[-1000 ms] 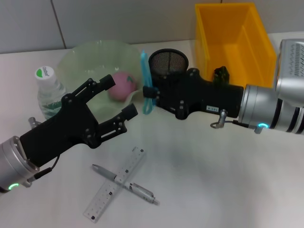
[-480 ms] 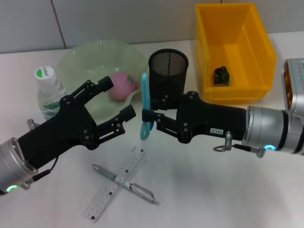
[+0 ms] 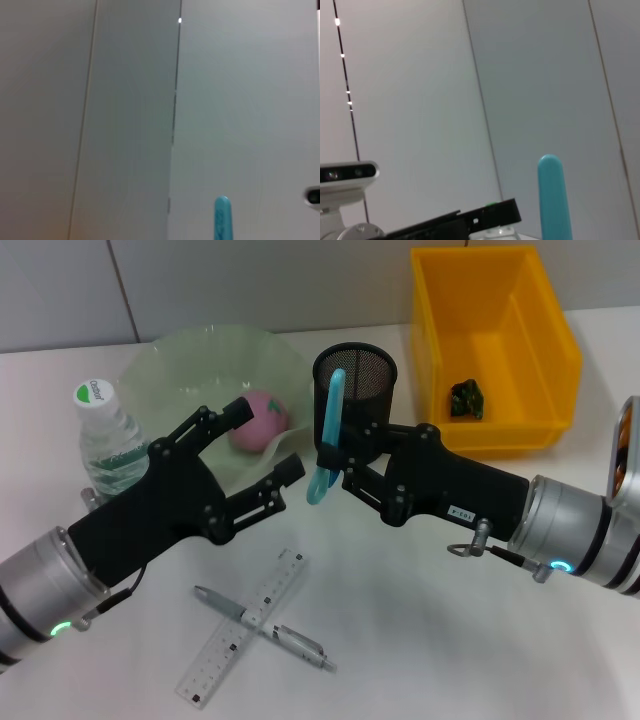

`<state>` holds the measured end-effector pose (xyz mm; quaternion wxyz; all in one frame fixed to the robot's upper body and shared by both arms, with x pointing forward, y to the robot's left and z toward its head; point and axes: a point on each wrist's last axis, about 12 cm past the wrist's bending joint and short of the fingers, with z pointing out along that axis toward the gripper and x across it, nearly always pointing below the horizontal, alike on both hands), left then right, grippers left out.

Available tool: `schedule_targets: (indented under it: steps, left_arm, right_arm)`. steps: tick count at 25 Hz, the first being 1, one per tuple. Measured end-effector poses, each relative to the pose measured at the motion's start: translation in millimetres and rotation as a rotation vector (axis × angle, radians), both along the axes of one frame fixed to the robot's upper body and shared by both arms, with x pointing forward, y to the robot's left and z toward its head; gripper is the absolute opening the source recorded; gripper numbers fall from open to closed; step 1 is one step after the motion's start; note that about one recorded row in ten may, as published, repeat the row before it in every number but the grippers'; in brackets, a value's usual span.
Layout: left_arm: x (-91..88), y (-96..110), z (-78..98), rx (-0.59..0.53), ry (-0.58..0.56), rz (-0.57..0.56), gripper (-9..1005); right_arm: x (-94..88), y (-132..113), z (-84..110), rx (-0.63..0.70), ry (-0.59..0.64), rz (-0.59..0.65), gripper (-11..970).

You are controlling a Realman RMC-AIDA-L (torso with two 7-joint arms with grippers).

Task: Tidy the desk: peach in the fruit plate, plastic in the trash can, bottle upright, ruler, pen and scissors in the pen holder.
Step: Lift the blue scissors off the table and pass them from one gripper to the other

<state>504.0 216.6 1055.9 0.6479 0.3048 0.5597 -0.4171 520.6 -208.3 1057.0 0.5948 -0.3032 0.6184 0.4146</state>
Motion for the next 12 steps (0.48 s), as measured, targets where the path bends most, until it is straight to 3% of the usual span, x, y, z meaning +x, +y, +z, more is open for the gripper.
schedule_targets:
  steps: [12]
  left_arm:
    - [9.1,-19,-4.3,0.026,-0.044,0.140,861]
  right_arm:
    - [5.6,29,-9.0,-0.072,-0.040,-0.073,236]
